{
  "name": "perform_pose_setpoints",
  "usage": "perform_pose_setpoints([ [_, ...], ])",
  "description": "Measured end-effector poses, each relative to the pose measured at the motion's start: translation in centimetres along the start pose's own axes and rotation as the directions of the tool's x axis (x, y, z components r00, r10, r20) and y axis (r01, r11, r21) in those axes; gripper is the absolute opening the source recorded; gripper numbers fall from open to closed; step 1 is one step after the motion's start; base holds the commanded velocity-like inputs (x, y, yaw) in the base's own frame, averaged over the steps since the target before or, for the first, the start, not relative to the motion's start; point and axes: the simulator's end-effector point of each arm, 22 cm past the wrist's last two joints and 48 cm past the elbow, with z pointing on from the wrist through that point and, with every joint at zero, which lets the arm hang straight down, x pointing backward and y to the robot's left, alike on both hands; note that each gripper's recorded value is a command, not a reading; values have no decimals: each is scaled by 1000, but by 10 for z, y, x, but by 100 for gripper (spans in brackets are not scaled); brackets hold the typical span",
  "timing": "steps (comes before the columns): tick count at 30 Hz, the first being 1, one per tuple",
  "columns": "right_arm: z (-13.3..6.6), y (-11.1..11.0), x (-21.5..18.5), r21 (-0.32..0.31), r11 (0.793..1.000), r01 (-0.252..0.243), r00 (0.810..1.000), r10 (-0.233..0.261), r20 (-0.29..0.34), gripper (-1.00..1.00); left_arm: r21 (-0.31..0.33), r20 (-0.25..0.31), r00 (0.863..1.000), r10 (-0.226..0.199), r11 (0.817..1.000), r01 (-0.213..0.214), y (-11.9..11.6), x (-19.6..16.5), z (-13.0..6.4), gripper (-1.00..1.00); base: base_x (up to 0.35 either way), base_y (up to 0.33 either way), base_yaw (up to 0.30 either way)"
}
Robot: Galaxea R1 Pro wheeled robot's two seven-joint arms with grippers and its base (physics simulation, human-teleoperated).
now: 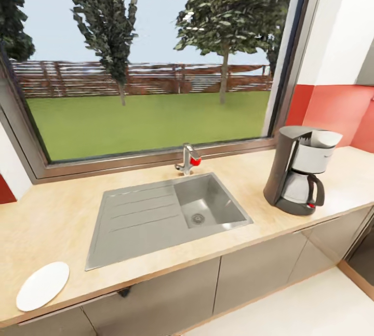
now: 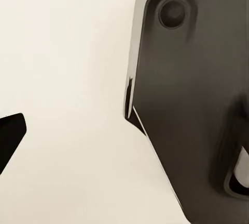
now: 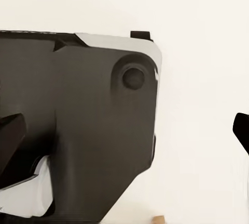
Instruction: Set up a coffee station on the kitchen countertop: keep the coffee maker on the countertop, move the bottle of coffee from the kitchen shelf to the counter next to the coffee maker, place a paper coffee filter on top of the coffee maker, put the saucer next to the coffee maker with the coffee cup on the saucer, and place the electric kettle next to the coffee maker.
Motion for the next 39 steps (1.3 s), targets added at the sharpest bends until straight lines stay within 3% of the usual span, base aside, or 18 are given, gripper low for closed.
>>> perform_pose_setpoints([
  [8,1,12,8,-14,1000,-4,1000,4,-12,100,-5,1,1000,-4,1000,4,5,0,0,100,-253,181,245],
  [12,1,41,7,-48,999,2,1000,-2,-8,100,-6,1,1000,-3,1000,3,5,-1,0,100,-270,230,45],
  [18,1,43,1,-49,999,3,1000,-2,10,100,-11,2,1000,-12,1000,12,8,-1,0,100,-228,258,5],
  [21,0,40,-16,-43,999,8,997,-5,79,100,-12,4,1000,-26,1000,26,8,-2,0,100,-135,309,0],
  [30,-1,40,-27,-40,999,4,993,0,117,100,-16,2,1000,-28,999,28,11,-1,0,100,-111,318,0],
  [33,-2,40,-33,-44,998,-47,989,53,139,100,-18,2,1000,-28,999,28,12,-1,0,100,-48,330,0],
  [35,-2,37,-37,-49,991,-122,980,129,151,100,-18,2,1000,-29,999,29,12,-1,0,100,-18,334,0],
  [39,-3,34,-41,-58,976,-210,963,216,162,100,-18,1,1000,-30,999,30,12,-1,0,100,-6,336,0],
])
